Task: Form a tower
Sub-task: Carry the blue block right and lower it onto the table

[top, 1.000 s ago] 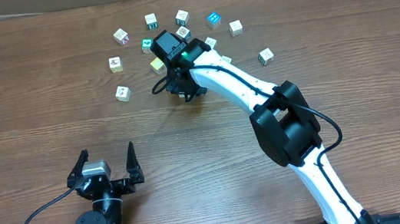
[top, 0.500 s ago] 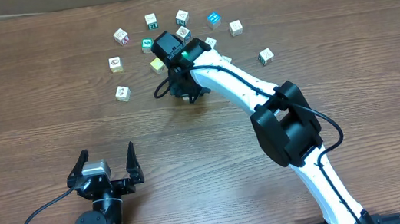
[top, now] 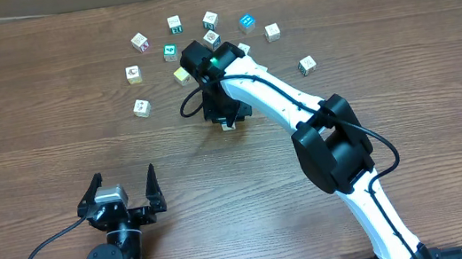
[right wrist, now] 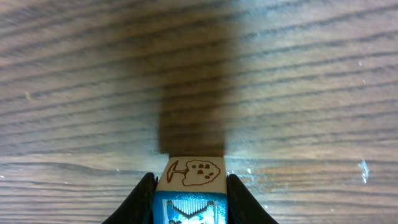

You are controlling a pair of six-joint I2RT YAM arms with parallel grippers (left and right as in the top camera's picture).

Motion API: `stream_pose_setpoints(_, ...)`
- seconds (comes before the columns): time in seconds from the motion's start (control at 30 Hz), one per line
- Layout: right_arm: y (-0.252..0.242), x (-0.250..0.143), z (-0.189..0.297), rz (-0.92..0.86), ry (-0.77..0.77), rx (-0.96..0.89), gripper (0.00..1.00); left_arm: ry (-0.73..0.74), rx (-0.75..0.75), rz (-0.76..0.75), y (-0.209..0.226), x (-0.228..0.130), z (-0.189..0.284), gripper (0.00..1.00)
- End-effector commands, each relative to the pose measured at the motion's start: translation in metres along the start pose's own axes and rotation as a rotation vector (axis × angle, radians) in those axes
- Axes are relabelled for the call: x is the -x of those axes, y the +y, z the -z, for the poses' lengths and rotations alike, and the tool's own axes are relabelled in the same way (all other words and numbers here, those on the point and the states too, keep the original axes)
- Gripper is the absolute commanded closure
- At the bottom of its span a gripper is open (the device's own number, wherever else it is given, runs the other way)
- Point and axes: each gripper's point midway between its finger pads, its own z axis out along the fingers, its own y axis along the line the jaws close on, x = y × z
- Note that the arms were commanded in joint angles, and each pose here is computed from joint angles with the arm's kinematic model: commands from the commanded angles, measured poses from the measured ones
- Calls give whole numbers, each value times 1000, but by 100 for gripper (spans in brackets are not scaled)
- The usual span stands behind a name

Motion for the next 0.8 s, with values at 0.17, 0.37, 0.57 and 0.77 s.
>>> stream_pose_setpoints(0.17, 3, 19, 32, -24, -75, 64, 76, -7, -6, -29, -1, 1, 0, 0)
stream_pose_setpoints(0.37, -28, 22, 30, -57, -25, 21, 78, -8, -6, -29, -1, 1, 0, 0)
stream_pose_setpoints(0.57, -70, 20, 34, -44, 50, -36, 80, -7, -5, -29, -1, 1, 0, 0)
stream_pose_setpoints(0.77, -108, 32, 46, -96, 63, -43, 81, -8, -6, -29, -1, 1, 0, 0)
